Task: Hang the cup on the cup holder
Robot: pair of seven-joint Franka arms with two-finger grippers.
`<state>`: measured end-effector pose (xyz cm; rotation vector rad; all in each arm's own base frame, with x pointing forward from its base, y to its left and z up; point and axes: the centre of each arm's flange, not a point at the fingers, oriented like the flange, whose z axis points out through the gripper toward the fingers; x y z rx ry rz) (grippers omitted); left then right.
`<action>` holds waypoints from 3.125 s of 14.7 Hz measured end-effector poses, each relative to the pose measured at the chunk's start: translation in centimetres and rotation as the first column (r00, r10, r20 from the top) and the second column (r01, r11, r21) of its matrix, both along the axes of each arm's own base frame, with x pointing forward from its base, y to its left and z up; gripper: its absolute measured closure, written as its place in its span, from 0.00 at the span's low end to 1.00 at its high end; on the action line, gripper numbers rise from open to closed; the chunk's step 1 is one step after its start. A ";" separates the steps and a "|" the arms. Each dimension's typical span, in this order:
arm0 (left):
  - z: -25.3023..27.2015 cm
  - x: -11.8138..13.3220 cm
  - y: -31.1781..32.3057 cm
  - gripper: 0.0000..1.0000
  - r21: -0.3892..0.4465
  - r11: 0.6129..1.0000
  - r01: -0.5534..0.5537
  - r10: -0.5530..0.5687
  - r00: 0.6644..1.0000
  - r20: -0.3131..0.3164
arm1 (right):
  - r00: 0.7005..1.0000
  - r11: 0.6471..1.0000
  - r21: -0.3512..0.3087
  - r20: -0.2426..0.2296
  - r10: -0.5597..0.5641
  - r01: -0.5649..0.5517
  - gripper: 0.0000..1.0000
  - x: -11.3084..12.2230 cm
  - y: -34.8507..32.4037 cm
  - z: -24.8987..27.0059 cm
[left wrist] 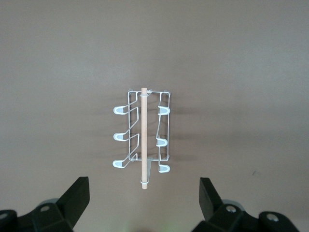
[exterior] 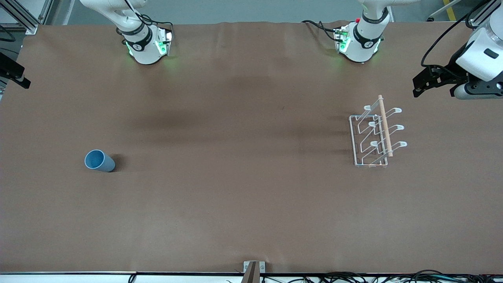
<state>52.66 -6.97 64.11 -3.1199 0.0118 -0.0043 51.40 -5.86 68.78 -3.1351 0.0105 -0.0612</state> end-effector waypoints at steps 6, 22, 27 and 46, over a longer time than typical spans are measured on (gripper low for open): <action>0.0 0.0 0.0 0.00 0.000 1.000 0.000 0.000 1.000 0.000 | 1.000 1.000 0.000 -0.001 -0.003 0.003 0.00 0.0 -0.2 -0.1; -0.1 0.5 -0.1 0.00 -0.002 1.000 0.002 -0.002 1.000 -0.002 | 0.999 0.999 0.002 -0.018 -0.047 0.047 0.00 0.4 -2.5 -1.3; -0.1 0.5 -0.1 0.00 -0.002 1.000 0.002 -0.002 1.000 -0.002 | 0.995 0.995 -0.010 -0.031 -0.097 0.097 0.00 4.2 -7.4 -11.7; -0.3 0.6 -0.4 0.00 -0.002 1.000 0.009 -0.009 1.000 -0.008 | 0.993 0.997 0.017 -0.091 -0.075 0.077 0.01 6.8 -7.5 -40.1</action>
